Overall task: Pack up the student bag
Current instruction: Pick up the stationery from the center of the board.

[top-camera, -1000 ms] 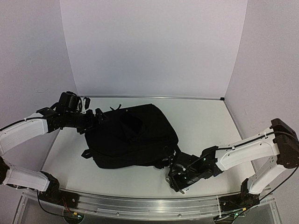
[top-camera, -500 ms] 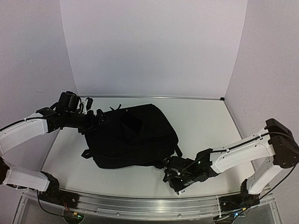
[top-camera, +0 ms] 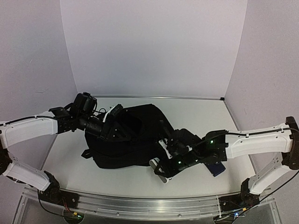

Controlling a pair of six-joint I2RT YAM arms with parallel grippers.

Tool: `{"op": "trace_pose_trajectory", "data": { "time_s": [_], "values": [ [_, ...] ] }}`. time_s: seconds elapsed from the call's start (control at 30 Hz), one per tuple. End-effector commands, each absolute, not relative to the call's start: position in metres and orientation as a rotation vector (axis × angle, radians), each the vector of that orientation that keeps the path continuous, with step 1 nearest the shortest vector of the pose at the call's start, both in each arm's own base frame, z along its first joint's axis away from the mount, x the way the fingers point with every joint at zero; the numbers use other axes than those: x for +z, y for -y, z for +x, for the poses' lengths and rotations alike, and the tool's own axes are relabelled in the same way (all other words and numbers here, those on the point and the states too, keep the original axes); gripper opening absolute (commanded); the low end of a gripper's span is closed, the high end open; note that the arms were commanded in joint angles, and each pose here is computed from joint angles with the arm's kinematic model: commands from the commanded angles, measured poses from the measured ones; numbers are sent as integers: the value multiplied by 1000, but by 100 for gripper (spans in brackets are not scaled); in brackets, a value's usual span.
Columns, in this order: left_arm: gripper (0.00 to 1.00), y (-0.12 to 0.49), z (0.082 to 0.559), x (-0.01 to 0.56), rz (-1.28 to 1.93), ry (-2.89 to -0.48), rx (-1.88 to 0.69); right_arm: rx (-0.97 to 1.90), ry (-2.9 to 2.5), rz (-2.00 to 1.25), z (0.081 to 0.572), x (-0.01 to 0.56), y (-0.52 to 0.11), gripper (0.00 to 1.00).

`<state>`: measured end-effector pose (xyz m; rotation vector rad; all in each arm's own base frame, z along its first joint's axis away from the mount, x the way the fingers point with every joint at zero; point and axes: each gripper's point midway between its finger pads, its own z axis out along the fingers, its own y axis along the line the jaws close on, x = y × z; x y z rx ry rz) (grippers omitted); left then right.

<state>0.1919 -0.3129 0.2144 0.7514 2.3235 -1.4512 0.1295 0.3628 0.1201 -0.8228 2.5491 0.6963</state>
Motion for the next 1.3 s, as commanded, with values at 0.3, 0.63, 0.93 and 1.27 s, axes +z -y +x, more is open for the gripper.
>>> {"op": "trace_pose_trajectory", "data": {
  "time_s": [0.3, 0.63, 0.93, 1.27],
  "values": [
    [99, 352, 131, 260, 1158, -2141, -1818, 1509, -2177, -1007, 120, 267, -397, 24],
    [100, 371, 121, 278, 1232, -2042, -1897, 1680, -2126, -1108, 102, 279, -407, 26],
    [75, 384, 104, 274, 1302, -2061, -1988, 1712, -2131, -1129, 98, 272, -408, 26],
    [51, 386, 97, 275, 1321, -2050, -2039, 1711, -2135, -1128, 99, 268, -410, 26]
  ]
}}
